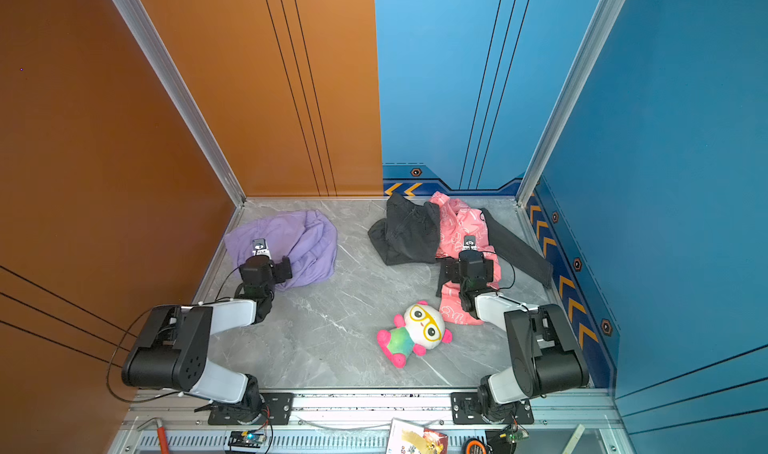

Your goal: Pick out a specific cloth from the pile

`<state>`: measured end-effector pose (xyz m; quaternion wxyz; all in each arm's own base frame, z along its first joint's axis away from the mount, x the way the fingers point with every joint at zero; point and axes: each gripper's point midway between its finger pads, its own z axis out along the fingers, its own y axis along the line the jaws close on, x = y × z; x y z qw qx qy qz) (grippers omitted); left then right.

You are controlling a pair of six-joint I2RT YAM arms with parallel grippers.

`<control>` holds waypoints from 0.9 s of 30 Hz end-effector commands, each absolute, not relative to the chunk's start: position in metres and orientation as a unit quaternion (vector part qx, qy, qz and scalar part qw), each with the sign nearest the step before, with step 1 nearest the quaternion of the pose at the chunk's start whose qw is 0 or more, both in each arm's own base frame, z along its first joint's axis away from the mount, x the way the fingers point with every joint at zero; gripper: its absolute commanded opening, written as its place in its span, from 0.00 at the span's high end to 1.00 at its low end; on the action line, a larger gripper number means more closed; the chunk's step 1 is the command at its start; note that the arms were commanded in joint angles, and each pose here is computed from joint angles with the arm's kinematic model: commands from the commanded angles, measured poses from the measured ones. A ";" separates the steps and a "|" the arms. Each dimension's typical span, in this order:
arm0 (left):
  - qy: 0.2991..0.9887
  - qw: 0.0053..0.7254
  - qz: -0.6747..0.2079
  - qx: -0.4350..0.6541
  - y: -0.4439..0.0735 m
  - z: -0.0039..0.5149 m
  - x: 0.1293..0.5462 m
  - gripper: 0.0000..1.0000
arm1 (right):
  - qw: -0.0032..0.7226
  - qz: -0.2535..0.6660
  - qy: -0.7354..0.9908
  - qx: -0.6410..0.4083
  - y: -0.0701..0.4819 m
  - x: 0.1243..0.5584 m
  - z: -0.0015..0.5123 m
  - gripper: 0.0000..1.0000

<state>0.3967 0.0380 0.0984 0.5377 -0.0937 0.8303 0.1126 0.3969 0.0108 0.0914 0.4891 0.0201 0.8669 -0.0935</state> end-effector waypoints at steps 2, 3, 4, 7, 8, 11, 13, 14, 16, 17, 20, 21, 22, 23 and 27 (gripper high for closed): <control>0.827 0.552 0.083 -0.064 0.027 0.097 0.398 0.02 | 0.516 -0.102 0.851 0.006 0.010 0.403 0.103 0.00; 0.827 0.553 0.082 -0.063 0.027 0.096 0.398 0.02 | 0.521 -0.104 0.847 0.008 0.008 0.403 0.104 0.00; 0.827 0.554 0.077 -0.056 0.024 0.095 0.397 0.02 | 0.524 -0.103 0.846 0.009 0.007 0.402 0.104 0.00; 0.808 0.584 0.072 -0.042 0.020 0.092 0.392 0.02 | 0.536 -0.096 0.838 0.019 0.001 0.405 0.102 0.00; 0.812 0.576 0.079 -0.051 0.023 0.091 0.391 0.02 | 0.535 -0.096 0.839 0.031 -0.005 0.404 0.102 0.00; 0.809 0.575 0.094 -0.070 0.030 0.092 0.390 0.02 | 0.548 -0.083 0.831 0.055 -0.015 0.402 0.101 0.00; 0.810 0.575 0.094 -0.069 0.029 0.092 0.390 0.02 | 0.555 -0.064 0.827 0.067 -0.019 0.400 0.099 0.00; 0.810 0.575 0.094 -0.070 0.029 0.092 0.390 0.02 | 0.559 -0.055 0.824 0.067 -0.019 0.398 0.098 0.00; 0.810 0.575 0.094 -0.068 0.028 0.092 0.390 0.02 | 0.575 -0.044 0.815 0.061 -0.017 0.394 0.093 0.00; 0.809 0.576 0.096 -0.066 0.027 0.092 0.390 0.02 | 0.591 -0.041 0.803 0.061 -0.017 0.392 0.096 0.00; 0.809 0.576 0.095 -0.066 0.027 0.093 0.391 0.02 | 0.581 -0.042 0.811 0.060 -0.016 0.395 0.094 0.00; 0.810 0.575 0.096 -0.066 0.027 0.092 0.390 0.02 | 0.575 -0.045 0.815 0.061 -0.017 0.393 0.092 0.00; 0.809 0.576 0.096 -0.067 0.027 0.093 0.391 0.02 | 0.571 -0.047 0.818 0.060 -0.017 0.393 0.092 0.00; 0.809 0.576 0.096 -0.067 0.027 0.093 0.391 0.02 | 0.575 -0.047 0.814 0.061 -0.017 0.394 0.093 0.00; 0.809 0.576 0.097 -0.066 0.027 0.092 0.391 0.02 | 0.581 -0.060 0.810 0.063 -0.018 0.392 0.094 0.00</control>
